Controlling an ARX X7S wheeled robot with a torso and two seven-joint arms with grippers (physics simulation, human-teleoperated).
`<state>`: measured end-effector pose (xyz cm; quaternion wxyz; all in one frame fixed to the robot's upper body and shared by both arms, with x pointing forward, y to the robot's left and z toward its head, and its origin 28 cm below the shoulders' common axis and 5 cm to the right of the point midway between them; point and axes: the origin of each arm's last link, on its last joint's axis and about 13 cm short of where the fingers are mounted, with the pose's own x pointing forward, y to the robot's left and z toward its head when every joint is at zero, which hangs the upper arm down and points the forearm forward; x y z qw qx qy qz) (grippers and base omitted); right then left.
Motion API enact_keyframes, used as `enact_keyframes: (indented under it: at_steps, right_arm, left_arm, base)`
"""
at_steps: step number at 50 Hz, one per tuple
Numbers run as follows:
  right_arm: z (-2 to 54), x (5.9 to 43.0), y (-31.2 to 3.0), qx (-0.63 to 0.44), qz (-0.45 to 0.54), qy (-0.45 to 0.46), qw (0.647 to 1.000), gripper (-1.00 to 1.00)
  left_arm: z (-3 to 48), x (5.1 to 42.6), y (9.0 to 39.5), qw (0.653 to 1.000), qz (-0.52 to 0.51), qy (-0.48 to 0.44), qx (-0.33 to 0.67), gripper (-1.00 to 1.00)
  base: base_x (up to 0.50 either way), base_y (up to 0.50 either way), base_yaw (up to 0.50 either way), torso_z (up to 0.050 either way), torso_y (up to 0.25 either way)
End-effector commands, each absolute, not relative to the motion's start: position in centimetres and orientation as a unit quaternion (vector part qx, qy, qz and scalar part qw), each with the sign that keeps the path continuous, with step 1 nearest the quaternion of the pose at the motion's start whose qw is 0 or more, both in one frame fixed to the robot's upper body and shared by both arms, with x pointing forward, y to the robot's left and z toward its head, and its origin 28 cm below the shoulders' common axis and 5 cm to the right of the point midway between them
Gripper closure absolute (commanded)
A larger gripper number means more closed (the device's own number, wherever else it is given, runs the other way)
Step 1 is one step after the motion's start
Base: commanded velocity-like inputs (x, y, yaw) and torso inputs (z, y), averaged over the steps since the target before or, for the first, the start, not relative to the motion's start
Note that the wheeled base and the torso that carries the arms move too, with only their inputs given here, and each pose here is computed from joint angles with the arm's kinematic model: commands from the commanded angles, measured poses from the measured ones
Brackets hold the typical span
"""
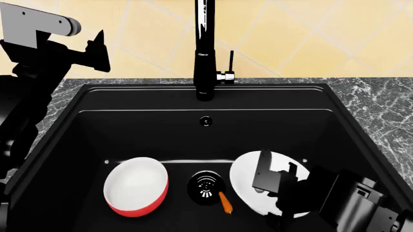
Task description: Pick the bowl and bowl and place them in the sink. Then turn on the water.
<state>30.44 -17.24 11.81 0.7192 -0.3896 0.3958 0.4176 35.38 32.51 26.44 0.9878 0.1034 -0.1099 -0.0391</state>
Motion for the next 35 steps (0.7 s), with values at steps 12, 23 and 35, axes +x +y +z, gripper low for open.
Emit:
enact_keyframes:
  at_steps: [12,23,35]
  right_arm:
    - [14.1,30.2,-17.5,-0.411,0.413,0.393,0.712,-1.0]
    - [16.1,30.0,-17.5,-0.423,0.415,0.384,0.708,-1.0]
    - [17.3,29.7,-17.4,-0.405,0.452,0.382,0.697,-1.0]
  left_arm:
    - [26.5,35.4,32.6,0.988,-0.039,-0.111,0.099,-1.0]
    - [26.5,35.4,32.5,0.988,-0.041,-0.113,0.096,-1.0]
    - [26.5,35.3,32.8,0.988,-0.037,-0.115,0.094,-1.0]
  base:
    - [0.0,0.0,0.0,0.0,0.0]
    - [0.0,0.0,0.0,0.0,0.0]
    - [0.0,0.0,0.0,0.0,0.0]
